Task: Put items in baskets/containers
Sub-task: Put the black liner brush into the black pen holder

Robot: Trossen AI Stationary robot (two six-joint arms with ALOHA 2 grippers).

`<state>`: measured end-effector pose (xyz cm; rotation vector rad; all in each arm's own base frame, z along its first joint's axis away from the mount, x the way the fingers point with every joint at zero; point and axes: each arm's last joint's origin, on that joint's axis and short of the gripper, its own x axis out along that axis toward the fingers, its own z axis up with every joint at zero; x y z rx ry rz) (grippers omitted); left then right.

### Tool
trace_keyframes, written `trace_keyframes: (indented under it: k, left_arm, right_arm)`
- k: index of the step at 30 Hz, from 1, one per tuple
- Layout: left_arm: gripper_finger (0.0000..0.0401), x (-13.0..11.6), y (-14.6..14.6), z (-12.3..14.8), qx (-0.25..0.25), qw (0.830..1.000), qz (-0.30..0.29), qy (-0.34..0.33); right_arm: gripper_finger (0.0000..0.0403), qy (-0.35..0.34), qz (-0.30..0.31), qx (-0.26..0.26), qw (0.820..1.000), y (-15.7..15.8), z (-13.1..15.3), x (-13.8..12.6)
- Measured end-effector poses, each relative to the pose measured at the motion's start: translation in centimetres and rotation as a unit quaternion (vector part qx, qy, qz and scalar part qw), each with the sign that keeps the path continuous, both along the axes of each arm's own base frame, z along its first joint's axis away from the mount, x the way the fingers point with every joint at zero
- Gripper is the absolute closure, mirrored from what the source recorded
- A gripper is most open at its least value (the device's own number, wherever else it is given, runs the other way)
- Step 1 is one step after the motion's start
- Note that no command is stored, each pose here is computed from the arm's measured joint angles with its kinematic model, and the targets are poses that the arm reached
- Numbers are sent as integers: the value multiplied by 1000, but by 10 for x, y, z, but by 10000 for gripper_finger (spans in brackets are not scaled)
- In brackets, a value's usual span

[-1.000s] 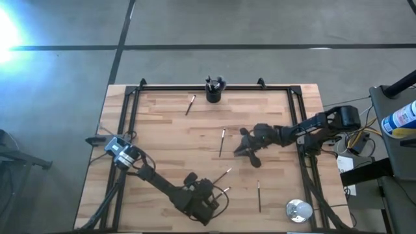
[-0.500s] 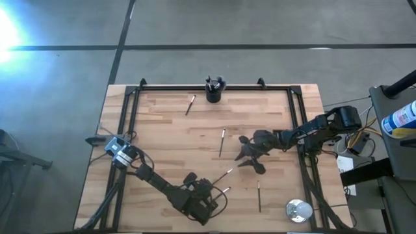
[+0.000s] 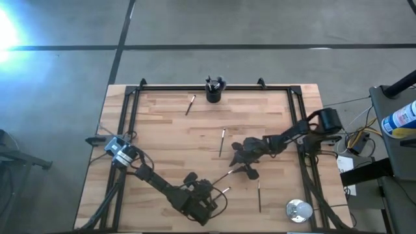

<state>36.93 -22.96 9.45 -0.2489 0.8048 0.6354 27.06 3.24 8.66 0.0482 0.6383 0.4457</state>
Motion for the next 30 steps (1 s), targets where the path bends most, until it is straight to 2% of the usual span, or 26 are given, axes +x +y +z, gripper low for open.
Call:
trace_keyframes:
  k: [6,18,22,26,30]
  left_arm:
    - [401,0,0,0,0,1000,0,0]
    - [401,0,0,0,0,1000,1,-1]
    - [401,0,0,3,-1,1000,0,-3]
    - [391,0,2,24,-18,1000,6,-18]
    - [366,-9,12,56,-19,1000,-13,5]
  right_arm:
    - [258,2,33,10,999,3,-8,10]
    - [376,-9,41,6,999,3,-9,9]
    - [388,-14,46,5,999,3,-6,8]
    - [388,-27,48,2,998,3,3,7]
    - [389,-32,48,-13,998,2,20,3]
